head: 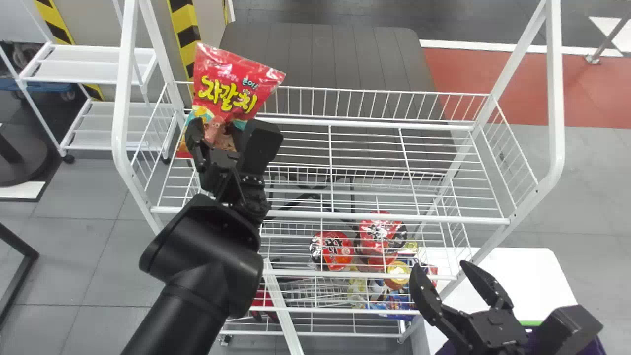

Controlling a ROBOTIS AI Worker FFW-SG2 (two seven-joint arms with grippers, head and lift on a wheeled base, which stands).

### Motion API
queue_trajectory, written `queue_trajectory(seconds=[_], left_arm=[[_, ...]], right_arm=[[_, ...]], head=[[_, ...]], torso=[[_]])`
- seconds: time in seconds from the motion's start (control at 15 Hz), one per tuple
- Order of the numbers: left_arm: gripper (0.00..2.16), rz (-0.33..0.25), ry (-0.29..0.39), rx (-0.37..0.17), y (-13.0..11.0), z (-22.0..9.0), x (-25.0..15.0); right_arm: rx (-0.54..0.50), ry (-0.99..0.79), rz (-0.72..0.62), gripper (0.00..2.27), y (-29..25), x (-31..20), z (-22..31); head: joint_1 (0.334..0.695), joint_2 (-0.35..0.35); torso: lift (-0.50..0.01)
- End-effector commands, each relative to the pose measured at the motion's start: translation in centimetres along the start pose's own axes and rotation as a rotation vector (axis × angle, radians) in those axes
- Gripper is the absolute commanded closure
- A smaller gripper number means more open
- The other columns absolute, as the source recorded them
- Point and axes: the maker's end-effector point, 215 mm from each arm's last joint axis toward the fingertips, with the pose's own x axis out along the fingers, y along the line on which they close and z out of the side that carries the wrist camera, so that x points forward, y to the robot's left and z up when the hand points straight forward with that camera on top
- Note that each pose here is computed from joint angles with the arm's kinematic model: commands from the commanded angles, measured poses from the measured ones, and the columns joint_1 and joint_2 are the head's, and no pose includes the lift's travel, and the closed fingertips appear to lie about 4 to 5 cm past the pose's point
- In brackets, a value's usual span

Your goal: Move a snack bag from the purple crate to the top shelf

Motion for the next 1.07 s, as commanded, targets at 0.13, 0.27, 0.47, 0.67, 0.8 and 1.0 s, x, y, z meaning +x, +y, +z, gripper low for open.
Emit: queue_trajectory(seconds=[0.13, 0.27, 0.47, 0.67, 0.8, 1.0], left_arm=[[0.46, -0.002, -0.01, 0.001, -0.6, 0.5, -0.5], [0.37, -0.012, -0.009, 0.004, -1.0, 0.4, -0.9], [0.32, -0.028, -0.009, 0.009, -1.8, 0.3, -1.7], [0.18, -0.038, -0.011, 0.004, -2.1, 0.5, -2.6], [0.17, -0.033, -0.026, 0.001, -1.8, 1.1, -3.2], [0.17, -0.038, -0.037, -0.017, -1.7, 2.0, -4.2]], right_arm=[[0.001, 0.0, 0.0, 0.06, 0.0, 0.0, 0.0], [0.003, -0.001, 0.0, 0.06, 0.0, 0.0, 0.0], [0.004, -0.001, 0.0, 0.06, 0.0, 0.0, 0.0], [0.006, -0.002, 0.0, 0.06, 0.0, 0.0, 0.0], [0.005, -0.001, 0.0, 0.06, -0.1, 0.0, 0.1], [0.005, -0.001, 0.001, 0.06, -0.1, 0.0, 0.1]], head=[[0.695, -0.06], [0.695, -0.064], [0.695, -0.071], [0.695, -0.084], [0.695, -0.09], [0.695, -0.097]], torso=[[0.0], [0.0], [0.0], [0.0], [0.0], [0.0]])
